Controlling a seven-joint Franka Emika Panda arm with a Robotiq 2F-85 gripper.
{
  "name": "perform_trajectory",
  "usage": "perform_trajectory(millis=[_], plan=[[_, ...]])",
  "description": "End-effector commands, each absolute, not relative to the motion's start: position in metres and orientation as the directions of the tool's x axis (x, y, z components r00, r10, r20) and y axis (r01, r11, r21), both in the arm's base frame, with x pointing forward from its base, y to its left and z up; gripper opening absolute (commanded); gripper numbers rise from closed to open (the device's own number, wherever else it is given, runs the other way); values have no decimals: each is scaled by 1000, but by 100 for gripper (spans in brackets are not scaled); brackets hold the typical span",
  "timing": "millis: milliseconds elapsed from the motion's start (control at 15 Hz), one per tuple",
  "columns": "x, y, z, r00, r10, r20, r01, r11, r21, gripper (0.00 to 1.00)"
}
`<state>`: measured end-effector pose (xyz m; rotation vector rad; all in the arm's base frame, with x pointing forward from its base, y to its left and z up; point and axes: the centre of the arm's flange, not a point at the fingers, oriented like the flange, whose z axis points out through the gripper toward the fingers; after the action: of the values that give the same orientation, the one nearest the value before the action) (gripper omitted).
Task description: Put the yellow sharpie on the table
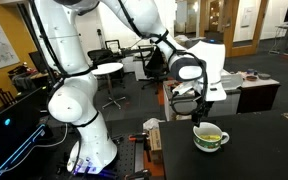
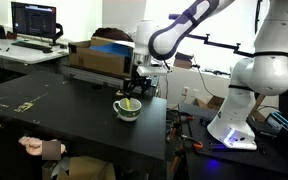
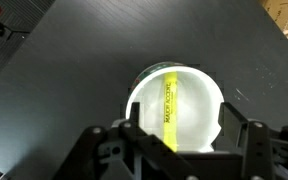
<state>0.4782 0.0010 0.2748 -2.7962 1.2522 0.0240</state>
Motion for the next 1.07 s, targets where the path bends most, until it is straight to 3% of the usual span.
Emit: perform_trajectory(millis=[0,667,1000], plan=[[480,1,270,665,-743,-82,-747,-664,-39,83],[483,-3,245,645,-759,-92,-762,-647,-2,82],[489,-4,239,638,-767,-73,-768,-640,18,75]])
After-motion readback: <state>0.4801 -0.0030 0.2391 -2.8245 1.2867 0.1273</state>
